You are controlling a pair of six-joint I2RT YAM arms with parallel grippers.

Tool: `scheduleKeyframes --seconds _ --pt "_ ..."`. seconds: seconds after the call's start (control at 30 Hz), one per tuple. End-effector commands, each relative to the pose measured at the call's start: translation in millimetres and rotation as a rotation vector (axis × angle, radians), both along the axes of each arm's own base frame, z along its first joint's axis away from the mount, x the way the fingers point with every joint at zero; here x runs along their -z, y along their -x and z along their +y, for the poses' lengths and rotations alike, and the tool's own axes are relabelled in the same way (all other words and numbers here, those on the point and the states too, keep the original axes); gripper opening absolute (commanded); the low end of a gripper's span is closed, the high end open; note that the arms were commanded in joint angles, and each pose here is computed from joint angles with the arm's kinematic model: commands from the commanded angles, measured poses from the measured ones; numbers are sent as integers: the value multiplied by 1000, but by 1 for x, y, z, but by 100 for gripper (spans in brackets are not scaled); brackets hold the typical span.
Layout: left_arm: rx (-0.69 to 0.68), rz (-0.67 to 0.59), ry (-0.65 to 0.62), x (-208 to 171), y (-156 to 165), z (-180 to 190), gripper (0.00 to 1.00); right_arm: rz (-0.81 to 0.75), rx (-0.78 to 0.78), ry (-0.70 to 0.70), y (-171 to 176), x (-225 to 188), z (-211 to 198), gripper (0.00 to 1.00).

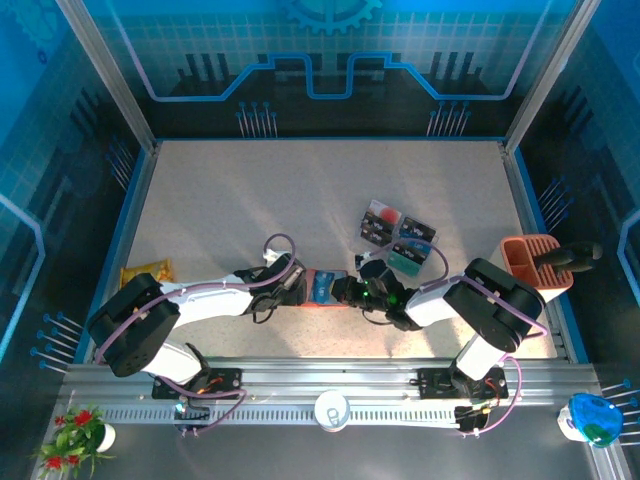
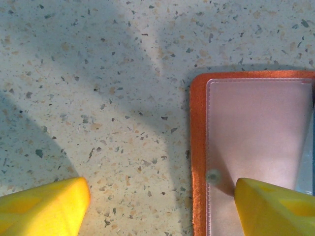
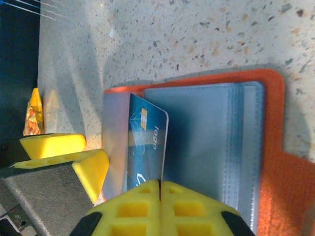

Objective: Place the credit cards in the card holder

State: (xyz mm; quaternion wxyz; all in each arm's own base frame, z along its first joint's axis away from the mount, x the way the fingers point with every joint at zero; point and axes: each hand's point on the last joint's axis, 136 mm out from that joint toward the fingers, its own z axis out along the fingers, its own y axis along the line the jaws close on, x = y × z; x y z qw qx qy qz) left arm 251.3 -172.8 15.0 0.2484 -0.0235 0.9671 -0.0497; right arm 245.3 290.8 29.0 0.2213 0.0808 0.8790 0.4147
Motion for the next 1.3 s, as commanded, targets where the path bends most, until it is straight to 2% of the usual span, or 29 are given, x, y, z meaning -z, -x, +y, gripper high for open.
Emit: scheduleKeyframes --seconds 0.0,0.53,0.8,0.93,1.03,1.13,1.27 --pt "-7 42 -31 15 11 11 80 28 -28 27 6 2 3 0" --pt "6 43 -27 15 10 8 80 125 -108 100 5 16 18 0" --pt "12 11 3 -5 2 1 80 139 -192 159 6 19 25 0" --pt "-22 -4 31 -17 1 4 81 111 -234 177 4 2 24 20" --pt "-63 -4 55 -20 1 12 81 70 -254 189 2 -15 22 30" --pt "-93 1 66 -18 3 20 82 27 -274 219 0 -31 19 33" --pt "-113 17 60 -10 7 28 82 -14 -313 264 -3 -42 20 32"
